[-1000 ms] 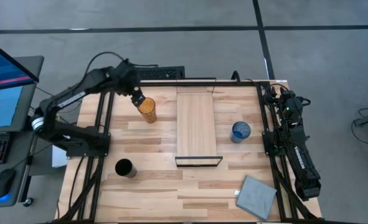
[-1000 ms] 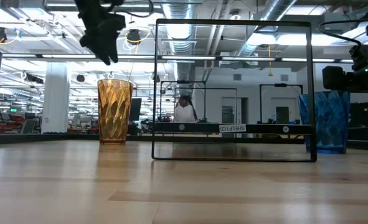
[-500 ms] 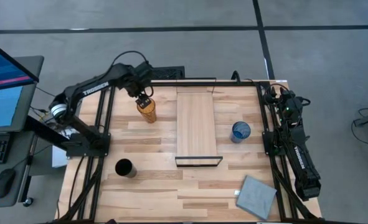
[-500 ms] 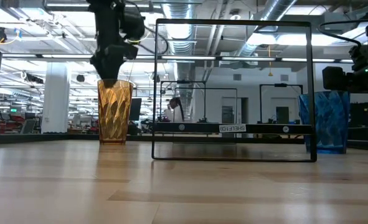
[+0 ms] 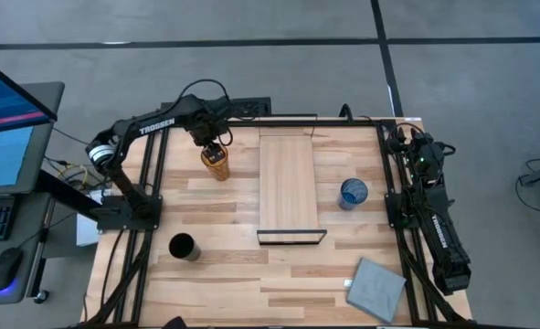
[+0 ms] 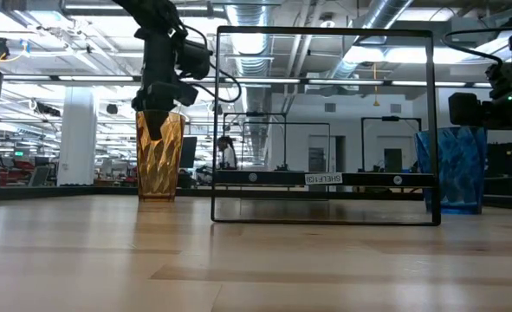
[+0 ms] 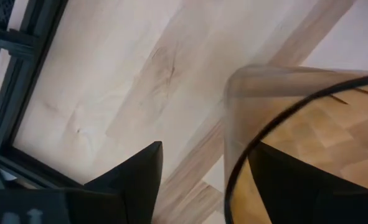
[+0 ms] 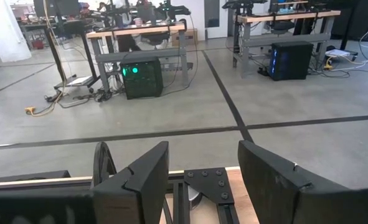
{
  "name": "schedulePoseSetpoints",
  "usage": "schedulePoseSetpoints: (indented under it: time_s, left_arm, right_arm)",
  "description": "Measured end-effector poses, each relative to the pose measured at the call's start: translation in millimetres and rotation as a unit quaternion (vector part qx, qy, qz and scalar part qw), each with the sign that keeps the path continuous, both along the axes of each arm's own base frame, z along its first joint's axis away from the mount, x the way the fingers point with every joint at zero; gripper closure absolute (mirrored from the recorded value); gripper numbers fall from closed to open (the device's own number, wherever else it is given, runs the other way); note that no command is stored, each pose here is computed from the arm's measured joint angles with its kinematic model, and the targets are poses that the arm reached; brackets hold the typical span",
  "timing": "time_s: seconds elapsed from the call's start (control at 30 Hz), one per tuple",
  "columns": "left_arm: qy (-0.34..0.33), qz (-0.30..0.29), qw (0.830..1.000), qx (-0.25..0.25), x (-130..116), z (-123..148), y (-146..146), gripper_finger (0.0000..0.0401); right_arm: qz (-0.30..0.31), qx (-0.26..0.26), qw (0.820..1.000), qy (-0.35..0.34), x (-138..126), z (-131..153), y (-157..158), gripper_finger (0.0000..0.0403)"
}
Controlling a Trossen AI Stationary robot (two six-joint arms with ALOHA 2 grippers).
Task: Stack small to large cups/mugs on shelf
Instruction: Put the brown cup on the shelf
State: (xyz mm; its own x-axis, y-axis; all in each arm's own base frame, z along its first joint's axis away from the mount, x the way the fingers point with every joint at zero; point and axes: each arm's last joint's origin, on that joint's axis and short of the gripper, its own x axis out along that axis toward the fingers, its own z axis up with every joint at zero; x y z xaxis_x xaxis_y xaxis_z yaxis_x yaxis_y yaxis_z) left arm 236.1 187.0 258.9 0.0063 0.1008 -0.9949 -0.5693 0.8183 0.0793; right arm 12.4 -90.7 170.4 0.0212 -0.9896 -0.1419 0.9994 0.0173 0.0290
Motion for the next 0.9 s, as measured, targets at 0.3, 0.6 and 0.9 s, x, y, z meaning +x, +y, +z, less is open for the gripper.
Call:
schedulePoseSetpoints:
  time_s: [0.3, 0.6, 0.9]
  left_arm:
    - [-0.001, -0.028, 1.0, 0.003, 0.5, 0.3, 0.6, 0.0307]
    - [-0.009, -0.055, 0.998, 0.0, 1.0, 1.4, 0.3, 0.0393]
    - [-0.073, -0.07, 0.995, 0.008, 10.3, 39.5, 4.8, 0.0399]
  right_arm:
    - [0.0, 0.0, 1.0, 0.0, 0.0, 0.0, 0.0, 0.0189]
    - [0.0, 0.0, 1.0, 0.0, 0.0, 0.0, 0.0, 0.0189]
    - [0.0, 0.0, 1.0, 0.0, 0.0, 0.0, 0.0, 0.0189]
